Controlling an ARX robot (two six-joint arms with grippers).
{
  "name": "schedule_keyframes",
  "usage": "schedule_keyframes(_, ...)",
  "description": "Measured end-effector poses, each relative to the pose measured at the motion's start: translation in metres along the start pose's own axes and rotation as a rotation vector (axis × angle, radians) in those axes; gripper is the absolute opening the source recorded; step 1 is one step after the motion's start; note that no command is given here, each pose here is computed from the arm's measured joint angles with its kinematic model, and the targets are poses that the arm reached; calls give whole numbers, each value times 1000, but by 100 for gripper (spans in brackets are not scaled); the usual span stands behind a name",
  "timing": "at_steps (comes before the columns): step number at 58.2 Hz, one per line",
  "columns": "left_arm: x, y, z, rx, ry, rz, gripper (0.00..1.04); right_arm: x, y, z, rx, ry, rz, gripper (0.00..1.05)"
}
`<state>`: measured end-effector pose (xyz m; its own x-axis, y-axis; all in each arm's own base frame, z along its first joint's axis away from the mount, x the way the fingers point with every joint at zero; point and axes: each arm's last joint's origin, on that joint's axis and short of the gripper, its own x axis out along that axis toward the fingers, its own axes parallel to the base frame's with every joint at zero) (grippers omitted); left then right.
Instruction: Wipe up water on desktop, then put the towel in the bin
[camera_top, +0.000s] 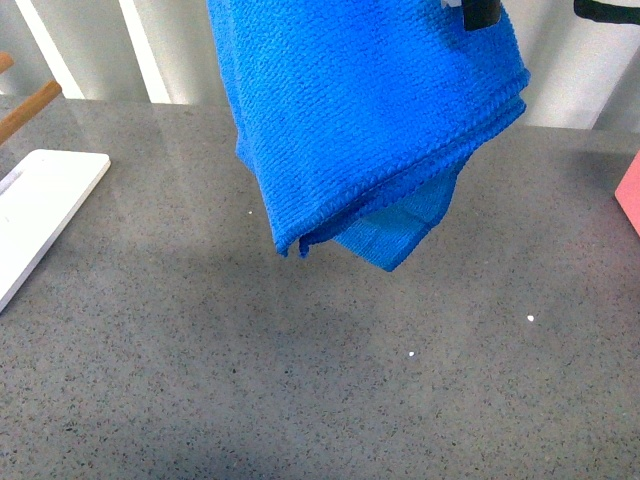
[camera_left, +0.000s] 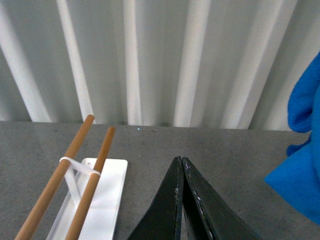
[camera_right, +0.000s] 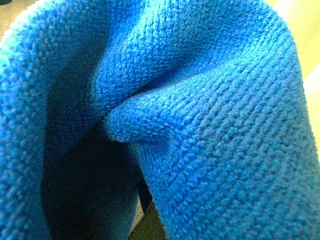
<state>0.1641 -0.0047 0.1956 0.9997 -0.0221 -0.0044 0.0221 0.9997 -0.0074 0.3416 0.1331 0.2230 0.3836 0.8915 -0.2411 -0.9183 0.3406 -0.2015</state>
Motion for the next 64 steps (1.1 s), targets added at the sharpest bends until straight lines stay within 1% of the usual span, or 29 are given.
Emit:
schedule_keyframes(9, -10, 4, -7, -1, 1, 24, 3, -2, 0, 0, 0, 2, -9, 3)
schedule_keyframes(37, -35, 4, -24, 0, -6, 21, 3, -3, 2, -4, 9, 2, -35, 3)
schedule_keyframes(42, -37, 4, -23, 0, -25, 21, 3, -4, 3, -4, 11, 3, -37, 3)
schedule_keyframes(64, -46, 4, -22, 1, -29, 20, 3, -9, 4, -9, 29, 8, -50, 3)
